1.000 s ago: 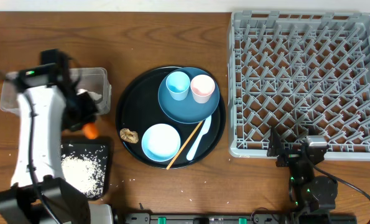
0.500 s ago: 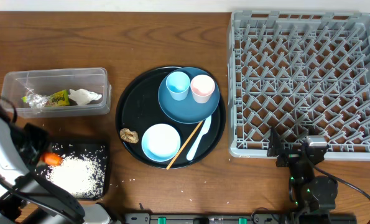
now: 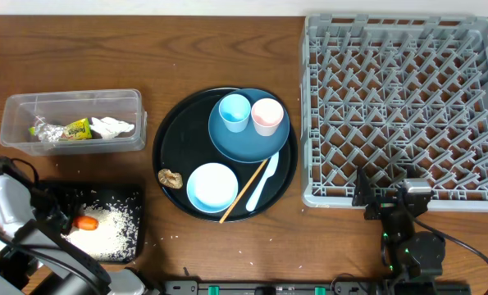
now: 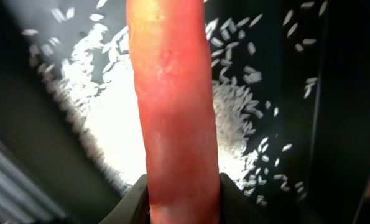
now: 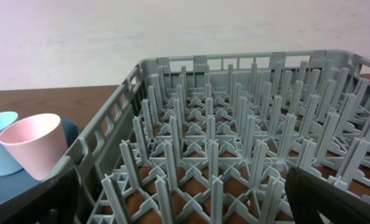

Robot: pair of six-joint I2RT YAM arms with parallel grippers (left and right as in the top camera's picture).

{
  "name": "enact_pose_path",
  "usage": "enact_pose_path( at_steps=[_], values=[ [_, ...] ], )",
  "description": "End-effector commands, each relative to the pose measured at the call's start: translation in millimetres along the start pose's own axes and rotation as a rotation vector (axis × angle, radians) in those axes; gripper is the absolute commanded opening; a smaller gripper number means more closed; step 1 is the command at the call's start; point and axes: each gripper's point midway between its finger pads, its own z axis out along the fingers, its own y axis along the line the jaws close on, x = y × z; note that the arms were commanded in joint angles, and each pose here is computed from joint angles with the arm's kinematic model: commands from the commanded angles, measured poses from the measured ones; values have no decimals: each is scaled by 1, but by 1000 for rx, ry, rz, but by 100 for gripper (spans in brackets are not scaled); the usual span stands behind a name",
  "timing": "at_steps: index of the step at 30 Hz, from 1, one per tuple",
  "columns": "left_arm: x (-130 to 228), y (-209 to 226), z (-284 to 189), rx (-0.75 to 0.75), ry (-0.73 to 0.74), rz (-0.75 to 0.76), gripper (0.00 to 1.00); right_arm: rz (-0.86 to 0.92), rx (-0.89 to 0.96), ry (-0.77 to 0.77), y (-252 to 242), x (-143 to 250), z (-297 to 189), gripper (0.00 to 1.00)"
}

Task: Sort waste into correct bins and load items into the dishwasher rack
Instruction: 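Carry the carrot with the left gripper and lay it on the rice tray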

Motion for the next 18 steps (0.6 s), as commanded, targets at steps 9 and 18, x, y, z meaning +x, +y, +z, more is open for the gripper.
enact_pose_path(
  at_steps=[9, 18],
  values=[
    [-8, -8, 31, 73, -80, -48, 13, -10, -16, 7, 4, 2, 0, 99],
    [-17, -31, 38, 213, -115, -90, 13, -10, -16, 7, 4, 2, 0, 99]
  ],
)
